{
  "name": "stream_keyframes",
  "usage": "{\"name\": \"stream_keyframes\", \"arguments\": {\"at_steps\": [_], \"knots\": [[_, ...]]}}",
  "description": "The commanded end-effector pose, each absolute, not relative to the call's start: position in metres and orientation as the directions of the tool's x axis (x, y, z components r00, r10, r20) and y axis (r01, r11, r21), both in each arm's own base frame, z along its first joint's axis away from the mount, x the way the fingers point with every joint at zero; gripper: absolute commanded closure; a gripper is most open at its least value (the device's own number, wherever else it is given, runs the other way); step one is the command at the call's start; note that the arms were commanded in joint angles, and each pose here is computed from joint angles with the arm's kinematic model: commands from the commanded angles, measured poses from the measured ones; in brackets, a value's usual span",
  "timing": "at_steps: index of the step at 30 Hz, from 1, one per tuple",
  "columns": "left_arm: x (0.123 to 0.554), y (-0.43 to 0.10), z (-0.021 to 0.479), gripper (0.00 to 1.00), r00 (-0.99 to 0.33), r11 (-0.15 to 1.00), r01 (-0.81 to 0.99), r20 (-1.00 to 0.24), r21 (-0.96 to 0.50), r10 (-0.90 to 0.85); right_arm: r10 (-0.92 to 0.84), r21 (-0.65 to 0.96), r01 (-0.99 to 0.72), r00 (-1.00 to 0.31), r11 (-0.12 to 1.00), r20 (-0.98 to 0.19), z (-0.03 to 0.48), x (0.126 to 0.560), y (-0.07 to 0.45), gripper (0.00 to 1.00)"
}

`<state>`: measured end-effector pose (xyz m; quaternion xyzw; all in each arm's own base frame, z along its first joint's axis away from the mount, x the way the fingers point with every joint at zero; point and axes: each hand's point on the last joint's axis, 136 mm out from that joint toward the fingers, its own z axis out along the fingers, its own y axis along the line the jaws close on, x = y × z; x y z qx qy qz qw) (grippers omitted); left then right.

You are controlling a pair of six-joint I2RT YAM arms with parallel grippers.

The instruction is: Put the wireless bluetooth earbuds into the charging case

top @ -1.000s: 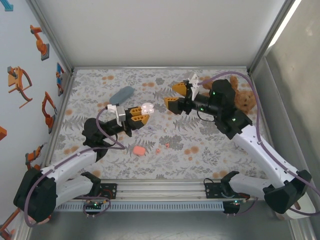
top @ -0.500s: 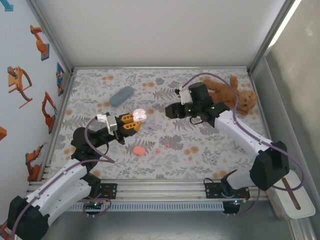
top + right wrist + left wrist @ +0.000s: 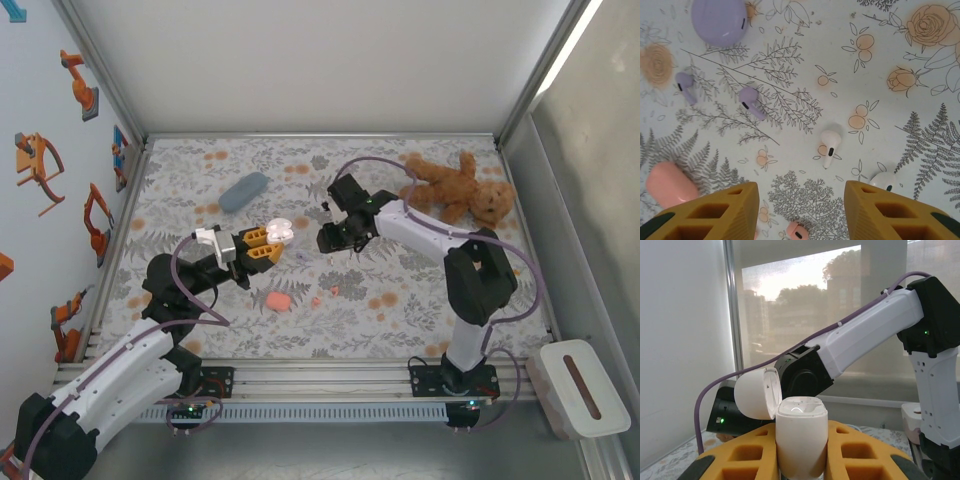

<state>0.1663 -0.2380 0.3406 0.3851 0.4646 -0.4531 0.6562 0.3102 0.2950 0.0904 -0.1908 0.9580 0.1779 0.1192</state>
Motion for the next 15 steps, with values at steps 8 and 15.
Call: {"name": "stream_keyframes", "arguments": {"at_steps": [8,15], "knots": [[0.162,-0.236,0.349,1.00,0.196,0.303,0.945,-0.954,0.122,-0.228,-0.370,0.163,-0.403,-0.907,0.901,-0.200,0.055,0.314,0.295,0.57],[0.162,-0.236,0.351,1.00,0.200,0.302,0.945,-0.955,0.128,-0.220,-0.383,0.137,-0.407,-0.908,0.903,-0.170,0.041,0.316,0.294,0.61]]}}
